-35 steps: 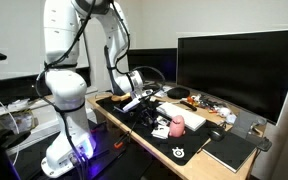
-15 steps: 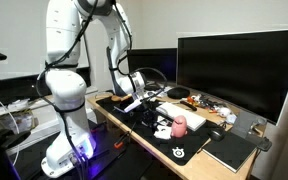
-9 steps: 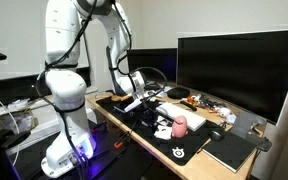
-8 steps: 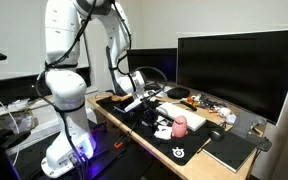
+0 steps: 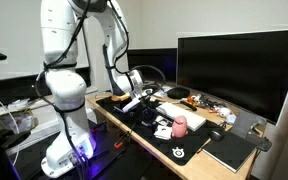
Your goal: Pick the coin and put it in the pig saving box
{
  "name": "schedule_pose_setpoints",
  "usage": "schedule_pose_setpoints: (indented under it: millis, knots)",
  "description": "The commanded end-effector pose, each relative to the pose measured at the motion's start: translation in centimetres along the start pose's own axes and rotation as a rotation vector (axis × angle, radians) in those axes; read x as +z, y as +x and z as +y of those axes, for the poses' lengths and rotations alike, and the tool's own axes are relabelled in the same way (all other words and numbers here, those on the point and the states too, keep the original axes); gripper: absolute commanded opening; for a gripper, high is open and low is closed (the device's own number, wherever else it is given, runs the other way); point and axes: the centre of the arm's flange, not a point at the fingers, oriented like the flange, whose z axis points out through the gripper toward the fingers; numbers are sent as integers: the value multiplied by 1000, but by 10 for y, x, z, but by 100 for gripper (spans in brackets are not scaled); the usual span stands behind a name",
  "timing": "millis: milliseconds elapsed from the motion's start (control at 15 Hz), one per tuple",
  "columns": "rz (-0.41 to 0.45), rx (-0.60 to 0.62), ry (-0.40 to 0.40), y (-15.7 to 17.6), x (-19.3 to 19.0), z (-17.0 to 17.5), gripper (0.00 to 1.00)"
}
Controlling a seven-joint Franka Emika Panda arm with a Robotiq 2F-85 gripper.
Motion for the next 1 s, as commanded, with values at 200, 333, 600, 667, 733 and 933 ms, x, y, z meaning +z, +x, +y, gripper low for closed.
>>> schedule_pose_setpoints:
  millis: [200,333,600,667,733,933]
  knots:
    - [66,-6,-5,-32,-20,17,0]
    - [89,-6,-12,-33,-24,27,0]
    - [120,-8,-33,-34,-27,45,0]
    - [131,-7,-39,-34,-28,49,0]
    - [140,-9,-42,-34,-28,54,0]
    - [169,-51,-53,-41,-26,67,0]
